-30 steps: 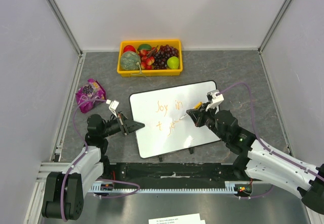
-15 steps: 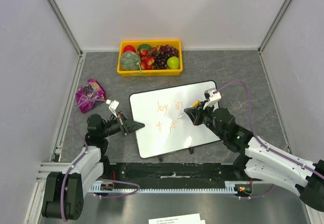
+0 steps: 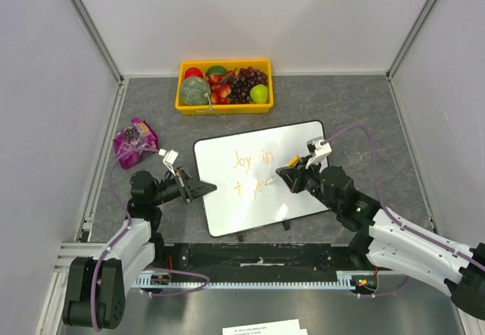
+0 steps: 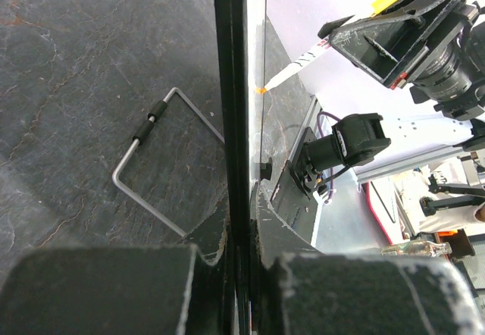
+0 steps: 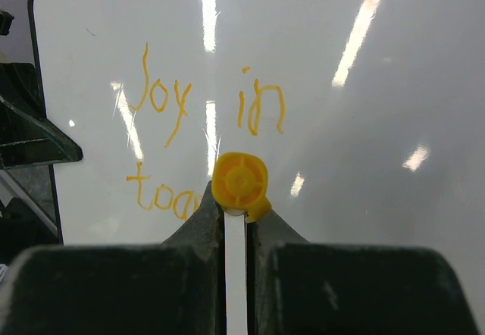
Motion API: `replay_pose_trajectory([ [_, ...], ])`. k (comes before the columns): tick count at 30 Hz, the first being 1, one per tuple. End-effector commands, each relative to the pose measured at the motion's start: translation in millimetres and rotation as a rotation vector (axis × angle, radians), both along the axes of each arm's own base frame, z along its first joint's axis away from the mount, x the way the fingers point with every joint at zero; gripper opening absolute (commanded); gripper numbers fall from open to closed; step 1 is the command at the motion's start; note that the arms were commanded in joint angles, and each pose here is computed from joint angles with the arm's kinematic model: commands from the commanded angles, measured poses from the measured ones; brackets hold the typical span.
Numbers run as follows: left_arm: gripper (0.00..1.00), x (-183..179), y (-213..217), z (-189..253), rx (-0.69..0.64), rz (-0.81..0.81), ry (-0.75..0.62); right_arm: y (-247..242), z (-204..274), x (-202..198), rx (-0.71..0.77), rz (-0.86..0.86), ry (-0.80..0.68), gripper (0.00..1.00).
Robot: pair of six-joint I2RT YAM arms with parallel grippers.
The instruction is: Write a sentence on the whiteboard
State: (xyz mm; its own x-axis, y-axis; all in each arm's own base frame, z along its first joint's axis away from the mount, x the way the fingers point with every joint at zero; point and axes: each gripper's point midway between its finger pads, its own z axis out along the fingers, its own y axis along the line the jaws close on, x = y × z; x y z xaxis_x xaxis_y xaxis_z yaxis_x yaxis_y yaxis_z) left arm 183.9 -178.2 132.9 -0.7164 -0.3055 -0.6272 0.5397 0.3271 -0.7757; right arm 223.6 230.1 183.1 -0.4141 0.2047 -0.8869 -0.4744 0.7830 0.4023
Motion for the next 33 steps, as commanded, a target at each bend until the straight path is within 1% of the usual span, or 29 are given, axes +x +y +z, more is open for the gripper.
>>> replay_pose_trajectory([
  [1,0.02,-1.2,1.3,-9.1,0.043,-0.007,-0.074,-8.0,-28.3,-7.6,-0.054,0.003,0.055,0.0],
  [7,0.02,-1.2,1.4,-8.8,0.043,-0.007,-0.077,-15.0,-42.4,-13.7,-0.07,-0.003,0.08,0.0],
  [15,0.02,-1.2,1.6,-9.1,0.042,-0.005,-0.076,-22.0,-29.0,-5.9,-0.076,-0.054,0.047,0.0],
  [20,0.02,-0.9,1.6,-9.1,0.043,-0.005,-0.074,-20.9,-9.0,2.9,-0.069,-0.077,0.005,0.0],
  [29,0.02,-1.4,1.2,-9.1,0.042,-0.008,-0.074,-21.3,45.2,14.4,-0.02,-0.111,-0.101,0.0],
  [33,0.02,-0.8,1.6,-9.1,0.043,-0.005,-0.074,-21.6,53.7,20.1,-0.031,-0.129,-0.123,0.0],
])
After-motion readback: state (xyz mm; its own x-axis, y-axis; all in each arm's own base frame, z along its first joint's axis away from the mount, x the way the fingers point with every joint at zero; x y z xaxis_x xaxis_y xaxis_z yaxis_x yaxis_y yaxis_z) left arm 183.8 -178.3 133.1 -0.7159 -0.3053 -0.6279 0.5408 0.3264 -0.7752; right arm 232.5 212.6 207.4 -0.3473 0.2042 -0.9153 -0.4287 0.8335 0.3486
